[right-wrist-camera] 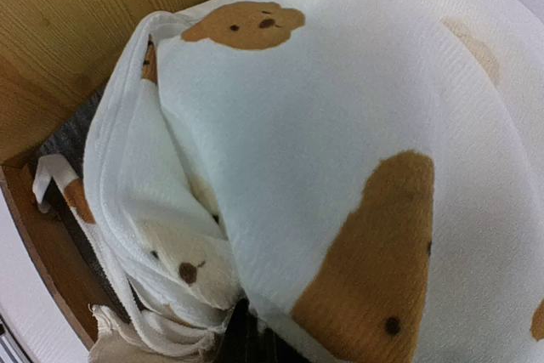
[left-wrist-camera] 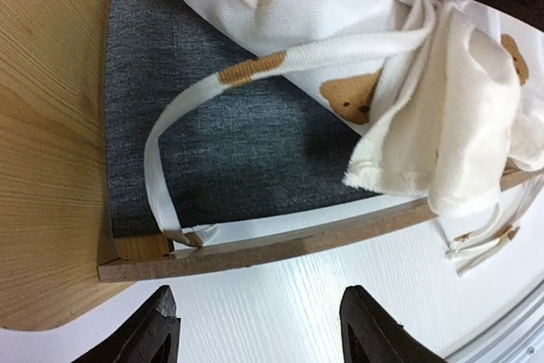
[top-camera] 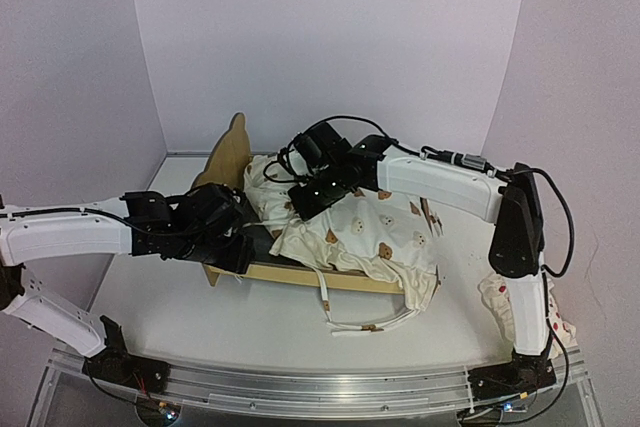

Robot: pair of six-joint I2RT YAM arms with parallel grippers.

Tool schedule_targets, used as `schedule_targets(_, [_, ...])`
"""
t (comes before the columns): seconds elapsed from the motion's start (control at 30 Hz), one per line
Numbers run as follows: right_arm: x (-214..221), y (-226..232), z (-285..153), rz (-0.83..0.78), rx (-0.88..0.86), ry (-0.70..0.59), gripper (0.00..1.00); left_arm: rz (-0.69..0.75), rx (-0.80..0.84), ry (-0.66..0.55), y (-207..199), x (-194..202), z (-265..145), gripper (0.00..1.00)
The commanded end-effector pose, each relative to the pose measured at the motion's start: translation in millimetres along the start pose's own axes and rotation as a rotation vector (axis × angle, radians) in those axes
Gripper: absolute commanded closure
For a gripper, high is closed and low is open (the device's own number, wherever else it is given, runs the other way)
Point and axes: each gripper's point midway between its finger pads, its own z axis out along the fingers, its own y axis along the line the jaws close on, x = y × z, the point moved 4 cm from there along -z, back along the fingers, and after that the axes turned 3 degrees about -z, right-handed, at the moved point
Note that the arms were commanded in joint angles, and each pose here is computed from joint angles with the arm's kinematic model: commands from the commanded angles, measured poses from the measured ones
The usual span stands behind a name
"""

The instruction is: Set up the pet bed

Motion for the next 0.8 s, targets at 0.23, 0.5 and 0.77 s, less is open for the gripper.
schedule_targets(0.23, [1.6,-25.6,11.2,-0.001,0.165,0.036,1.00,-0.039,0.070,0.083,4.5,35.0,-9.3,0.42])
schedule_targets(0.5, [4.5,-19.1,8.1,0.025,0.109,0.045,1.00,-0.138,0.079,-0.026,18.1,56.4,16.6,0.45])
schedule_targets(0.77, [9.8,-13.2,6.4,0.046,0.062,0.059,1.00,-0.181,0.069,-0.269,29.0,80.4,37.1,0.44])
